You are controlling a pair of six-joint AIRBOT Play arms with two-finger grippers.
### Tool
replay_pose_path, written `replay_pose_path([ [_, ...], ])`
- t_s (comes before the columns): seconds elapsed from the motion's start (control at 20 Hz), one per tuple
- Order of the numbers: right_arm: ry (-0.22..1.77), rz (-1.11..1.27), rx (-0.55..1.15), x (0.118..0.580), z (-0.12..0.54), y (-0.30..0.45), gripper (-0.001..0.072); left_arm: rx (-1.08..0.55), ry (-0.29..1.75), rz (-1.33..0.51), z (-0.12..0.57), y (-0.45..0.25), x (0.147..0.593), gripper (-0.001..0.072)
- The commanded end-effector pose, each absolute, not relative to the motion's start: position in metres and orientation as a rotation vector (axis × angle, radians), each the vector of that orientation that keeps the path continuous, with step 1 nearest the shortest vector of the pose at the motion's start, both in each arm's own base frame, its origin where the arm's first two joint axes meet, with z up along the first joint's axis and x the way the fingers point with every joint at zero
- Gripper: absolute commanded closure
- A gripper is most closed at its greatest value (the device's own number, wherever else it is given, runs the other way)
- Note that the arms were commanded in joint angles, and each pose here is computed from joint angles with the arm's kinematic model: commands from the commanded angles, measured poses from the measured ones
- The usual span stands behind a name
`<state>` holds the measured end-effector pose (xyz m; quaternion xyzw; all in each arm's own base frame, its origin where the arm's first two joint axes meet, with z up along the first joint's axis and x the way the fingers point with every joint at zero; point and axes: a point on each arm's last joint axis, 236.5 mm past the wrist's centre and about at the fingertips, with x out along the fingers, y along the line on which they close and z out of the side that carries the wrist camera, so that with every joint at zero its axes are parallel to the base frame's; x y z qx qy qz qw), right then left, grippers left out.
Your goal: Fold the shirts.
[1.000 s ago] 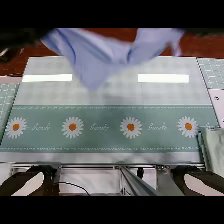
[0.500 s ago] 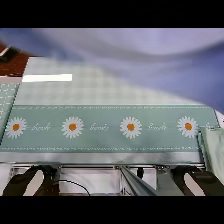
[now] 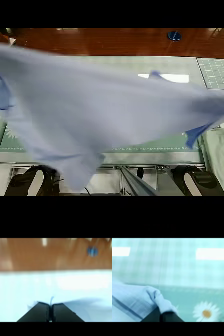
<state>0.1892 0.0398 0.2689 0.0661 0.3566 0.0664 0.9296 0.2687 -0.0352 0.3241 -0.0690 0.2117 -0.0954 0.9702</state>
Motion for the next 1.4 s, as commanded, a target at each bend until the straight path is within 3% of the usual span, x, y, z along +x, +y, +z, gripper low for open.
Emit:
replay_pose_path([
  [0.0,0.995,0.258,0.318,0.201,0.139,0.081,0.0685,-0.300,0.704,-0.268,0.187,-0.052,0.286,0.0686],
  [0.2,1.029,0.197,0.384,0.254,0.065,0.075,0.0685,-0.397,0.787,-0.210,0.094,-0.050,0.321,0.0686],
  [0.4,1.138,0.179,0.378,0.330,0.016,0.062,0.0685,-0.408,0.789,-0.166,0.053,-0.054,0.389,0.0686],
  [0.7,1.186,0.260,0.687,0.458,-0.006,0.045,0.0667,-0.466,0.884,-0.205,0.024,-0.073,0.474,0.0681],
  [0.75,1.164,0.281,0.744,0.475,-0.003,0.048,0.0419,-0.475,0.906,-0.221,0.020,-0.079,0.481,0.0577],
  [0.8,1.148,0.307,0.789,0.485,0.003,0.051,0.0064,-0.472,0.937,-0.241,0.016,-0.084,0.483,0.0159],
  [0.85,1.131,0.331,0.803,0.492,0.013,0.048,0.0090,-0.468,0.981,-0.262,0.013,-0.086,0.481,0.0001],
  [1.05,1.160,0.313,0.686,0.459,0.045,-0.018,0.0093,-0.345,1.285,-0.253,0.001,-0.028,0.419,0.0005],
  [1.2,1.292,0.051,0.564,0.386,0.025,-0.100,0.0095,-0.499,1.567,-0.247,-0.029,-0.006,0.337,0.0006],
  [1.35,1.274,-0.103,0.741,0.325,-0.011,-0.105,0.0095,-0.711,1.624,-0.263,-0.064,-0.026,0.279,0.0006],
])
